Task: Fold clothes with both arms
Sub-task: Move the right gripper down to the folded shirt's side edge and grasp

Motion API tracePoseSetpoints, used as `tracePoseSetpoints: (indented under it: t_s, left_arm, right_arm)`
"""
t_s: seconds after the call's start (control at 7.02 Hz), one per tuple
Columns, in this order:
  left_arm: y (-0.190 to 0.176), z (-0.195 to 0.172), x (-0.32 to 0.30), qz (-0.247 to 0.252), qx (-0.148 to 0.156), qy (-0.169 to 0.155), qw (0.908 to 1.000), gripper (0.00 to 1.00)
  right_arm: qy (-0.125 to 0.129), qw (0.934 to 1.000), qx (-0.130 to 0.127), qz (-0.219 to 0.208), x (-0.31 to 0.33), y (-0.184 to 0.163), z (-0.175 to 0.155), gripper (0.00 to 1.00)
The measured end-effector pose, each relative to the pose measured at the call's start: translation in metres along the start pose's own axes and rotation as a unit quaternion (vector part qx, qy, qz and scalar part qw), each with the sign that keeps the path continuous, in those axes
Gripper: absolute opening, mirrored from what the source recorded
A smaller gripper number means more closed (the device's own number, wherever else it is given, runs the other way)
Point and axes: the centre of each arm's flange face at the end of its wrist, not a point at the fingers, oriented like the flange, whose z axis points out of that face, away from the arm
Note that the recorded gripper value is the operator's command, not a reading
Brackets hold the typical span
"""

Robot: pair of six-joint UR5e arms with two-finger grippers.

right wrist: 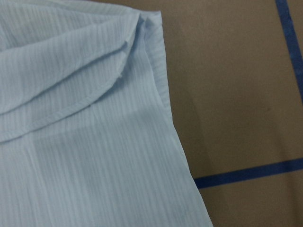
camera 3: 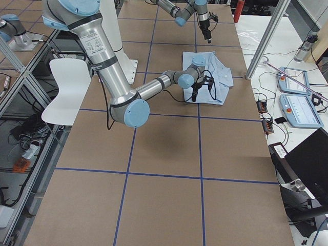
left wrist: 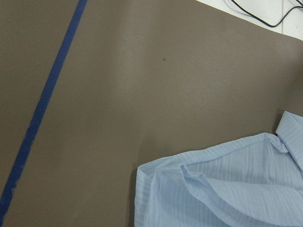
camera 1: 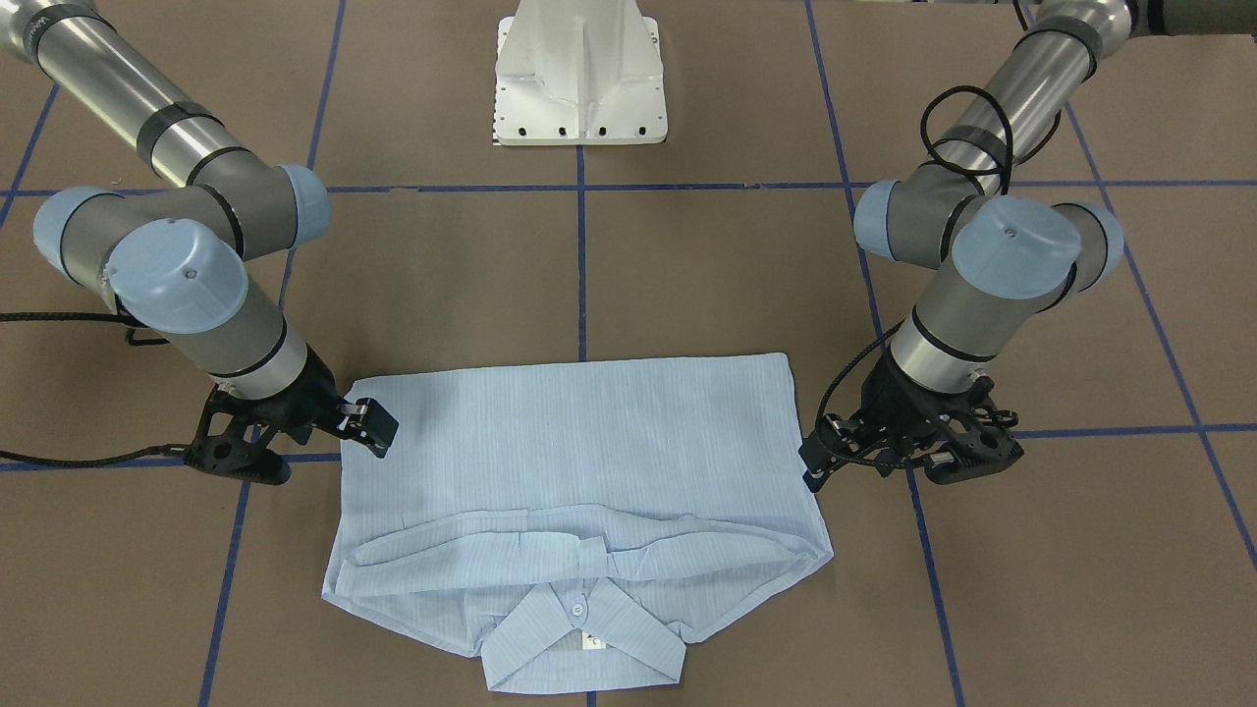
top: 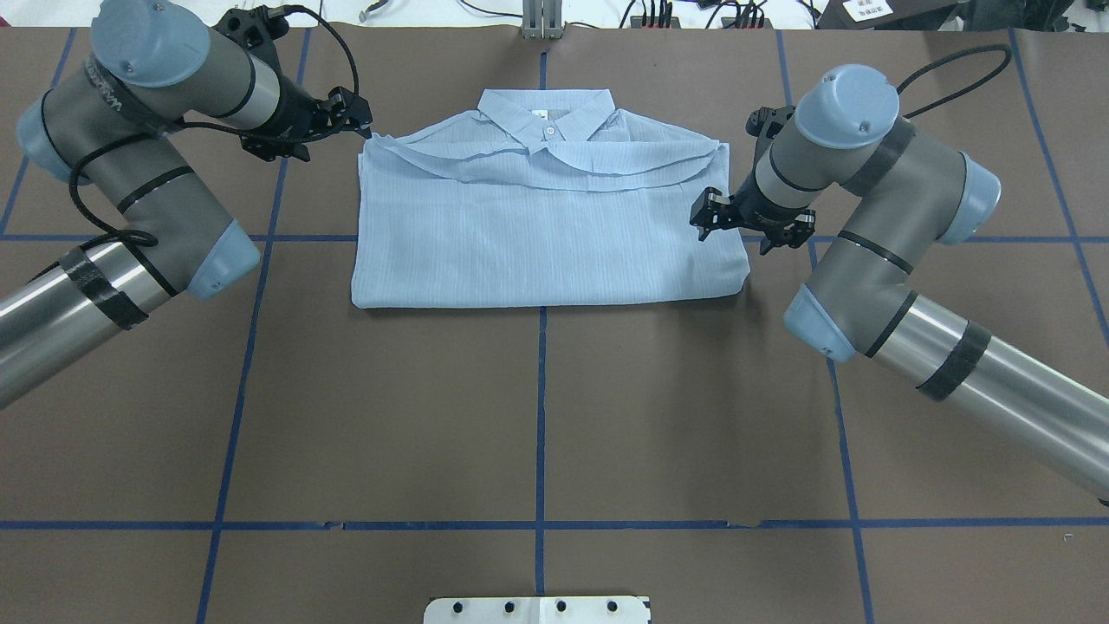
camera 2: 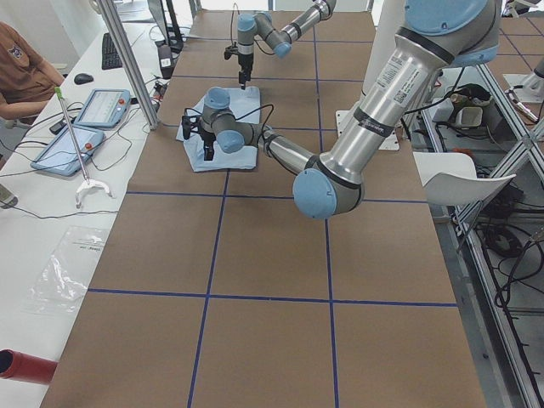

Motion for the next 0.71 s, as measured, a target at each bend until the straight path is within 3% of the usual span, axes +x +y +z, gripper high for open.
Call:
tracePoseSetpoints:
  t_s: [0.14,0.43,0.57,0.71]
  left_arm:
    - [0.000,0.000,0.000,0.000,0.000,0.000,1.0000,0.99]
    - [0.000,0.000,0.000,0.000,0.000,0.000,1.0000,0.99]
    - [0.000,0.000,0.000,0.000,0.000,0.000,1.0000,0.99]
    - [0.000,0.000,0.000,0.000,0.000,0.000,1.0000,0.98]
  right_arm:
    - [0.005,1.0000,-0.006,-0.002,0.003,0.007,0.008,0.55]
    - [0.009,0.9999,-0.012,-0.004,0.006,0.014,0.015,0.16]
    - [0.011,0.9998,-0.014,-0.005,0.008,0.017,0.018,0.01]
    - [0.010,0.9998,-0.014,-0.007,0.011,0.020,0.017,0.00]
